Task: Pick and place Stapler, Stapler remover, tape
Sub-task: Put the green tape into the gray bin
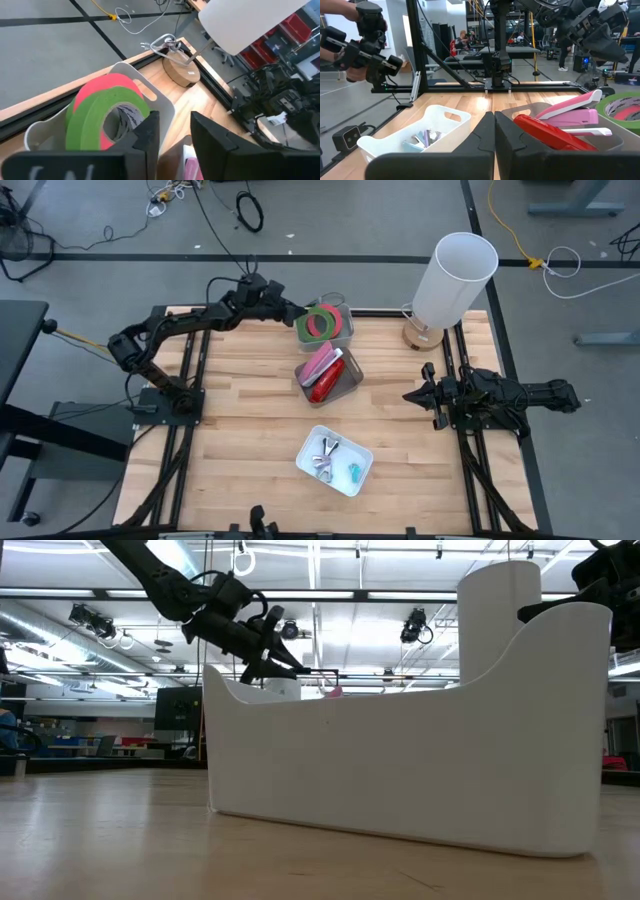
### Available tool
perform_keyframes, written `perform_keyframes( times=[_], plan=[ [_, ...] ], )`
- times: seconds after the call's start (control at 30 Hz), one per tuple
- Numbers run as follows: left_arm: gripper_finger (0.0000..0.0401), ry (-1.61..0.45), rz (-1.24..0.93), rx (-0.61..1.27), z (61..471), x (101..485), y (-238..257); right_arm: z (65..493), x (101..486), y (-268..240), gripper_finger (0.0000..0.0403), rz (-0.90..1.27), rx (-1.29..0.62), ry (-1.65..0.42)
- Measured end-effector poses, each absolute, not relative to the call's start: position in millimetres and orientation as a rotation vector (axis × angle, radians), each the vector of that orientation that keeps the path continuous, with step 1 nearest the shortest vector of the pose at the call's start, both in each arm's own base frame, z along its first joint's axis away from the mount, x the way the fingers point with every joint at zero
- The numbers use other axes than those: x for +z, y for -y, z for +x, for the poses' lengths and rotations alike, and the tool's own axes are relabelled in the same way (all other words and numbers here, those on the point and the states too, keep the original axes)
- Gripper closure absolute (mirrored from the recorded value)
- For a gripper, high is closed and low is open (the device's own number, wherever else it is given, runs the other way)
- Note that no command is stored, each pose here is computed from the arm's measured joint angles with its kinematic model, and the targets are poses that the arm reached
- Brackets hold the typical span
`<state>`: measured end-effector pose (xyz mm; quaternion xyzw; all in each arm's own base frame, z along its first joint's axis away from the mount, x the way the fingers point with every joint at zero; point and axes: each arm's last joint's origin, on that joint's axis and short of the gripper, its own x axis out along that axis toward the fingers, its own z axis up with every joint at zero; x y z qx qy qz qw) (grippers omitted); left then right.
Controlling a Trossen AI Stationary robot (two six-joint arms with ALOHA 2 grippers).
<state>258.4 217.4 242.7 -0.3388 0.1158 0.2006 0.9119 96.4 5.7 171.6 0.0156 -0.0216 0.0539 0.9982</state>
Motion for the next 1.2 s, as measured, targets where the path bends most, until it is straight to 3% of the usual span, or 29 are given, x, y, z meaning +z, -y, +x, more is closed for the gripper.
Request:
perform_keyframes(
  times=[0.47, 1.2],
  plan=[
    [0.0344, -0.385, -0.719, 0.458, 263.1, 220.5, -211.8, 96.4, 171.6, -5.7, 0.0401, 0.031, 0.108, 0.043],
    [0.0349, -0.489, -0.707, 0.675, 266.7, 190.2, -217.5, 96.4, 171.6, -5.7, 0.0401, 0.031, 0.108, 0.043]
  ],
)
